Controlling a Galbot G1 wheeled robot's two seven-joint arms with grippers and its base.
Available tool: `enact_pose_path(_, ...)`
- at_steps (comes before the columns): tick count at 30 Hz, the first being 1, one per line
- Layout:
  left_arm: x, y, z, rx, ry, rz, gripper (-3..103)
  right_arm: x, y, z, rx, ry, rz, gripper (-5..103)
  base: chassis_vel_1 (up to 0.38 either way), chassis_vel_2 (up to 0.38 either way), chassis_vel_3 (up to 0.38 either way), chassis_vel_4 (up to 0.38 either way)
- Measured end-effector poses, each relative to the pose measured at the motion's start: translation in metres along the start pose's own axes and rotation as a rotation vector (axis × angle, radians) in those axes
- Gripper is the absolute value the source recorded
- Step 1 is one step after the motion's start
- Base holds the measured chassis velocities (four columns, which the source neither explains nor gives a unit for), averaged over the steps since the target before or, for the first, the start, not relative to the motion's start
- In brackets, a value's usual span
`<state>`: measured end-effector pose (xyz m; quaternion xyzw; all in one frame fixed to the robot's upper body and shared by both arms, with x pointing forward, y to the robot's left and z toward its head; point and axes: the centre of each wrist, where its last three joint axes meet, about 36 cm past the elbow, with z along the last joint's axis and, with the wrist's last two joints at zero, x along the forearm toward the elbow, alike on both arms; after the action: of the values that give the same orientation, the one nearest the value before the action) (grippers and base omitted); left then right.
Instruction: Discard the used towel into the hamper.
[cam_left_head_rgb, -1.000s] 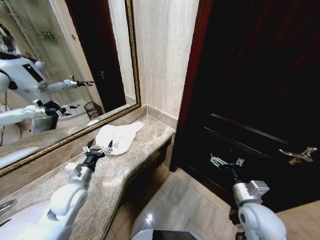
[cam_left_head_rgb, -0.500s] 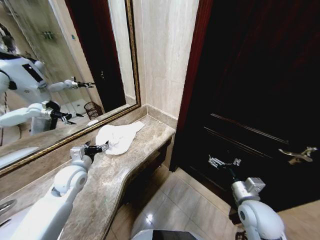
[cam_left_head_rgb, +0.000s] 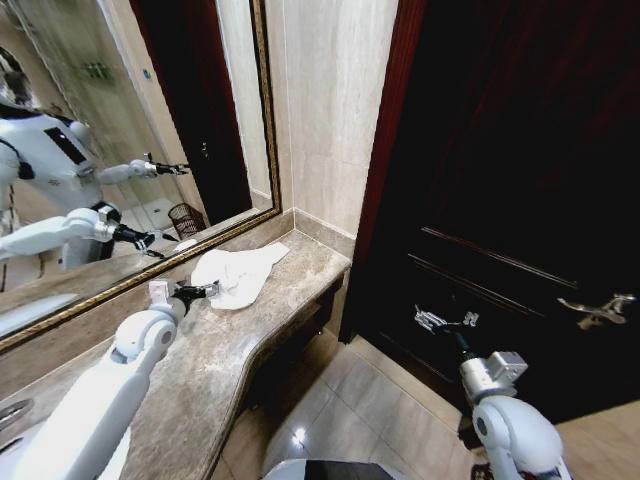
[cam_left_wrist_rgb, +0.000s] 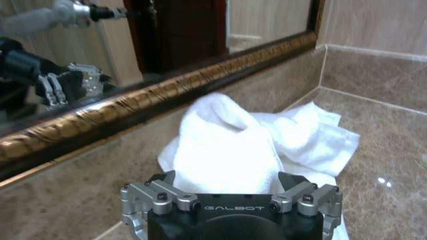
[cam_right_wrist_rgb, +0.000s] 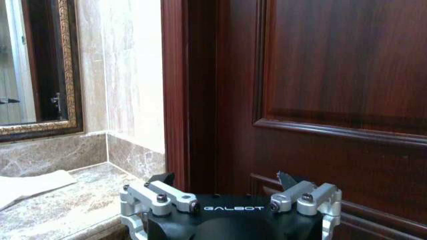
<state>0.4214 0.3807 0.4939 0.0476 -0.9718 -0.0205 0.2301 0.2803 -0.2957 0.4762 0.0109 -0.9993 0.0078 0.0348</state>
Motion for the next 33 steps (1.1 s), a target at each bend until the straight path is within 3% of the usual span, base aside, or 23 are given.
enact_pose_path(17,-0.059,-0.01,0.0,-0.023,0.03,0.051,100,0.009,-0.001,-0.007,0.007,-0.019,0.028,100,0.0,0.0,0.0,0.0)
enact_pose_path(33,-0.079,-0.007,0.011,-0.019,0.066,0.067,100,0.011,0.003,-0.015,-0.018,-0.043,0.023,100,0.0,0.0,0.0,0.0)
